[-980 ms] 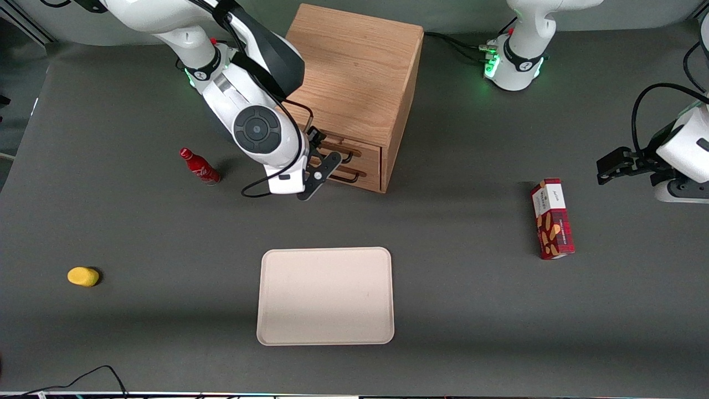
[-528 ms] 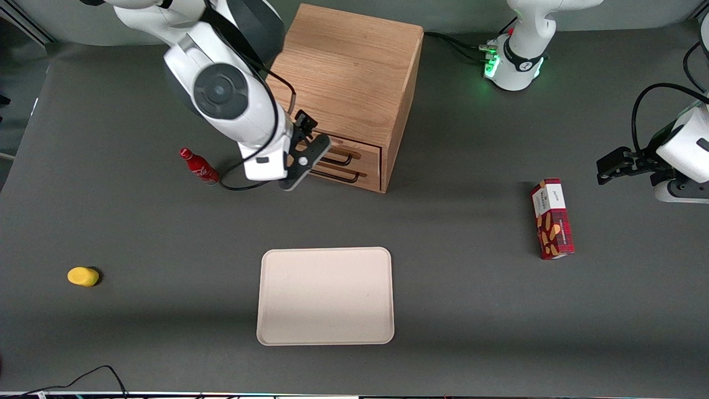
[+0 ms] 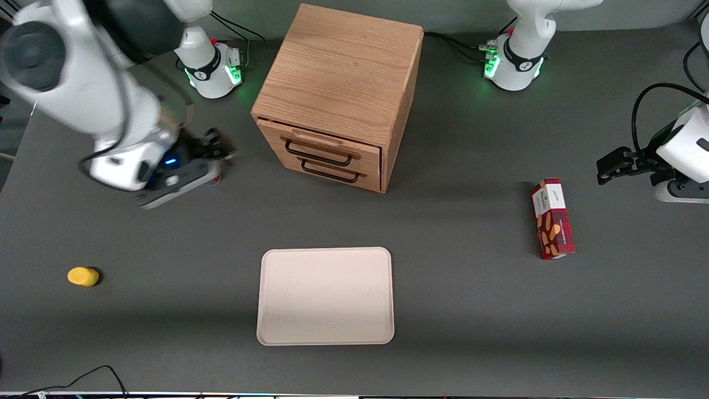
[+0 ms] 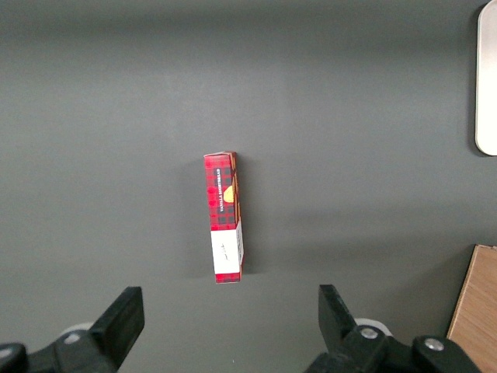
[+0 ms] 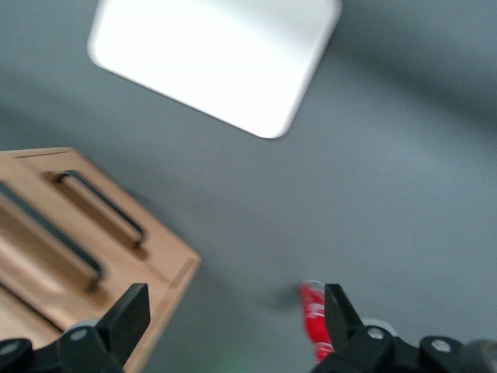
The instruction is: Close top drawer
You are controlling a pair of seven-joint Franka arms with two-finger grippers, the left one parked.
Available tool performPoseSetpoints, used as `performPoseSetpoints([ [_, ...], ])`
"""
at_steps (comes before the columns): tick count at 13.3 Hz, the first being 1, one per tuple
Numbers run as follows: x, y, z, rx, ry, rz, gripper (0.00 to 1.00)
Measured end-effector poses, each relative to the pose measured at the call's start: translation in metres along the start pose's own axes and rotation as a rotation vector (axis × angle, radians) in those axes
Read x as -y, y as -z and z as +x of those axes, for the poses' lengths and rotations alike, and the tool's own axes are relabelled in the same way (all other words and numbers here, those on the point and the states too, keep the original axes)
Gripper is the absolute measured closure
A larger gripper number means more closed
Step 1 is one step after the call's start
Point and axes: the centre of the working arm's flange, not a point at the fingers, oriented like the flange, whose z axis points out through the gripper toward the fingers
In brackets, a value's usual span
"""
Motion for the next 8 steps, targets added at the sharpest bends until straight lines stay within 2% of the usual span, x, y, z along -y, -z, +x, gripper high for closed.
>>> performPoseSetpoints([
  [4,-0.072,0.011,-0.020,0.017,-0.125,-0.070,0.00],
  [8,-0.127,0.014,-0.051,0.031,-0.235,-0.079,0.00],
])
